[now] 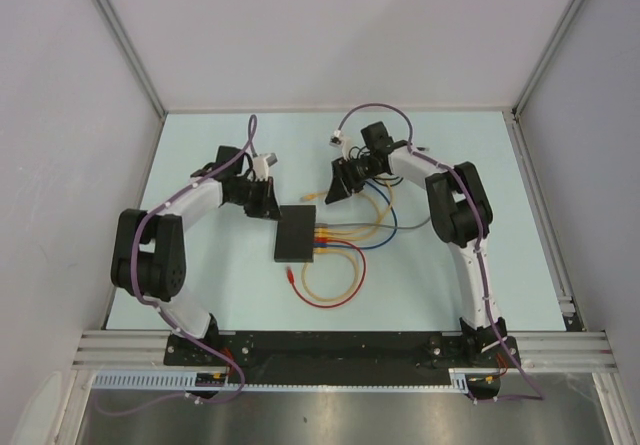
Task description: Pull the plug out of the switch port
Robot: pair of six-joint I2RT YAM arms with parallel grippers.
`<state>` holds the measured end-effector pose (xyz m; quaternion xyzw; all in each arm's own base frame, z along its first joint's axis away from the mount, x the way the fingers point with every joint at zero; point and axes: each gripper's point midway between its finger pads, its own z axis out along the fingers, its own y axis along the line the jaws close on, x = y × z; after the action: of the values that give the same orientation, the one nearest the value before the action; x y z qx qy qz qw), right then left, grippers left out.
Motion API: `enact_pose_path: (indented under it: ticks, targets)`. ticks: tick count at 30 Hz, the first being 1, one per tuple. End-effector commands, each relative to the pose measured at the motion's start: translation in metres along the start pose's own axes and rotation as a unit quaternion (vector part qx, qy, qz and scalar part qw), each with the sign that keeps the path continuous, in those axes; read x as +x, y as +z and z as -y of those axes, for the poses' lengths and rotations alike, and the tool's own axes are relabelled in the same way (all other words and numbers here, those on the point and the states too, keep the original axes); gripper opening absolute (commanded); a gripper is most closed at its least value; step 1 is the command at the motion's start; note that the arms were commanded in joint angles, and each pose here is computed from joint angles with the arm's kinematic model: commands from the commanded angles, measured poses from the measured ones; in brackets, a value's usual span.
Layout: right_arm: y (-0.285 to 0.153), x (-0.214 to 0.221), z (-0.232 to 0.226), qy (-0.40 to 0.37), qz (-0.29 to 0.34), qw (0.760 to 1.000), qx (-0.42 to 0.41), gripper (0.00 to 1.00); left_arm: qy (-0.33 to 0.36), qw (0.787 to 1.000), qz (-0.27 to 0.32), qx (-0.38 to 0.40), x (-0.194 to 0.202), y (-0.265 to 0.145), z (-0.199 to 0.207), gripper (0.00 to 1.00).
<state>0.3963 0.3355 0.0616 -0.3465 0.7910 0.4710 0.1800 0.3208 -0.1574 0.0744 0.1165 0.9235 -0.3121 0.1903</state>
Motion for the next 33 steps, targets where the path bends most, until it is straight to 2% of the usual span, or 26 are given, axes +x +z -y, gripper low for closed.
enact_pose_path:
  ticks: [1, 7, 9, 16, 33]
  targets:
    - [0.002, -0.002, -0.025, -0.017, -0.004, 0.999, -0.035, 0.53, 0.029, 0.999, -0.015, 0.039, 0.009, 0.006, 0.010, 0.00]
    - [0.015, 0.012, -0.033, -0.002, -0.026, 0.997, -0.068, 0.52, 0.055, 0.997, -0.049, 0.021, 0.025, 0.018, 0.002, 0.00]
    - [0.020, 0.018, -0.034, 0.003, -0.034, 0.997, -0.074, 0.52, 0.062, 0.996, -0.057, -0.009, 0.028, 0.020, -0.007, 0.00]
    - [0.030, 0.026, -0.032, -0.007, -0.050, 0.996, -0.072, 0.51, 0.060, 0.994, -0.081, -0.035, 0.039, 0.032, -0.022, 0.01]
    - [0.036, 0.037, -0.036, -0.006, -0.066, 0.994, -0.091, 0.49, 0.053, 0.994, -0.089, -0.038, 0.036, 0.039, -0.026, 0.00]
